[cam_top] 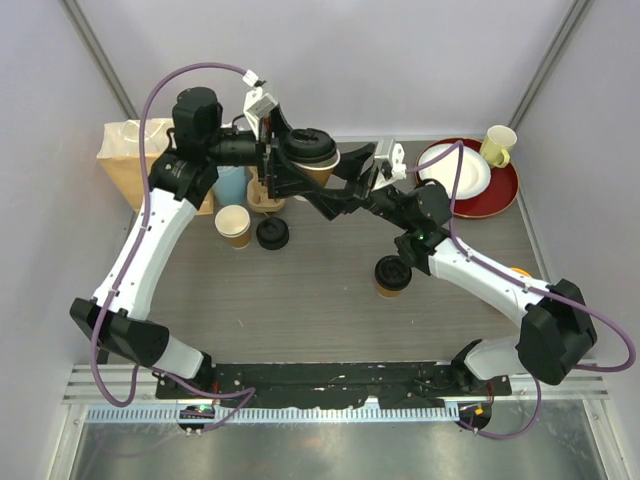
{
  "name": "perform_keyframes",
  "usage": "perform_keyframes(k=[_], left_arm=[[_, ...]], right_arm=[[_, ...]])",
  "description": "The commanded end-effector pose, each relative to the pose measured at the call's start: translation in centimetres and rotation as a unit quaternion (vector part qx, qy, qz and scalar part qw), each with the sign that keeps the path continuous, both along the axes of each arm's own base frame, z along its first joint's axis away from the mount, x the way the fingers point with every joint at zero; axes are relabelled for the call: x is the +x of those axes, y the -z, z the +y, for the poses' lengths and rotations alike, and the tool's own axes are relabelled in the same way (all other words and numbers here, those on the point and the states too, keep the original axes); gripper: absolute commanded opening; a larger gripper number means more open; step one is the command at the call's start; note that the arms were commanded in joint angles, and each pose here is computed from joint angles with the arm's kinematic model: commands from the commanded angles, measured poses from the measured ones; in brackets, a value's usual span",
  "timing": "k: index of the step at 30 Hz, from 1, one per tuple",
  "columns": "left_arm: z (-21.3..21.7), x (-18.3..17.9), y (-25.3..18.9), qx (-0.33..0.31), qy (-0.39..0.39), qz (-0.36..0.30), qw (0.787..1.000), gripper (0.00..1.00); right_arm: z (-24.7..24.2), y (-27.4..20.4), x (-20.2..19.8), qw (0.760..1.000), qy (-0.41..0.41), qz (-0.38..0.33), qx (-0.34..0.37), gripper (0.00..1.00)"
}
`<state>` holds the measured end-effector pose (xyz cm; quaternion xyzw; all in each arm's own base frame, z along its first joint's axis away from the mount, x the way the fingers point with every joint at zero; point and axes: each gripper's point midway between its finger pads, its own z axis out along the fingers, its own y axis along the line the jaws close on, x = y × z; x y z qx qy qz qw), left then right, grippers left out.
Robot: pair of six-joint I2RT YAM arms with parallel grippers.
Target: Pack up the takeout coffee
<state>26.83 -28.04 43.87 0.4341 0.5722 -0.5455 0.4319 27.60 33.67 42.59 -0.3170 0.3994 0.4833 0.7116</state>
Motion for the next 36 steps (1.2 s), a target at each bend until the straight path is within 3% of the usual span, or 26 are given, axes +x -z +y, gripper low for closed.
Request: perform_keyframes(k=[1,10,24,30,36], left_arm=[[1.0,-1.0,0.4,0.042,-0.008,-0.066,0.997,1.00],[2.3,-1.2,2.2,0.086,-0.021,-0.107,0.990,1.00],[4.8,-1.0,4.6,0.144,-0.067,-0.113,0.981,1.00],[8.4,-1.2,4.3,0.149,-0.110,-0.093,0.978,1.00],[11.1,-3.8,4.2,0.186,-0.140,-0.090,0.968,1.00]], right_arm=[[-1.1,-1.3,0.5,0.998,0.050,-0.039,-0.006,0.52],[-1.6,0.1,1.9,0.995,0.085,-0.037,-0.020,0.52],[-2.5,2.7,3.0,0.993,0.116,-0.019,-0.032,0.51],[-2.8,4.5,2.7,0.991,0.120,-0.011,-0.049,0.50],[-2.2,8.1,2.0,0.992,0.101,0.004,-0.074,0.49]])
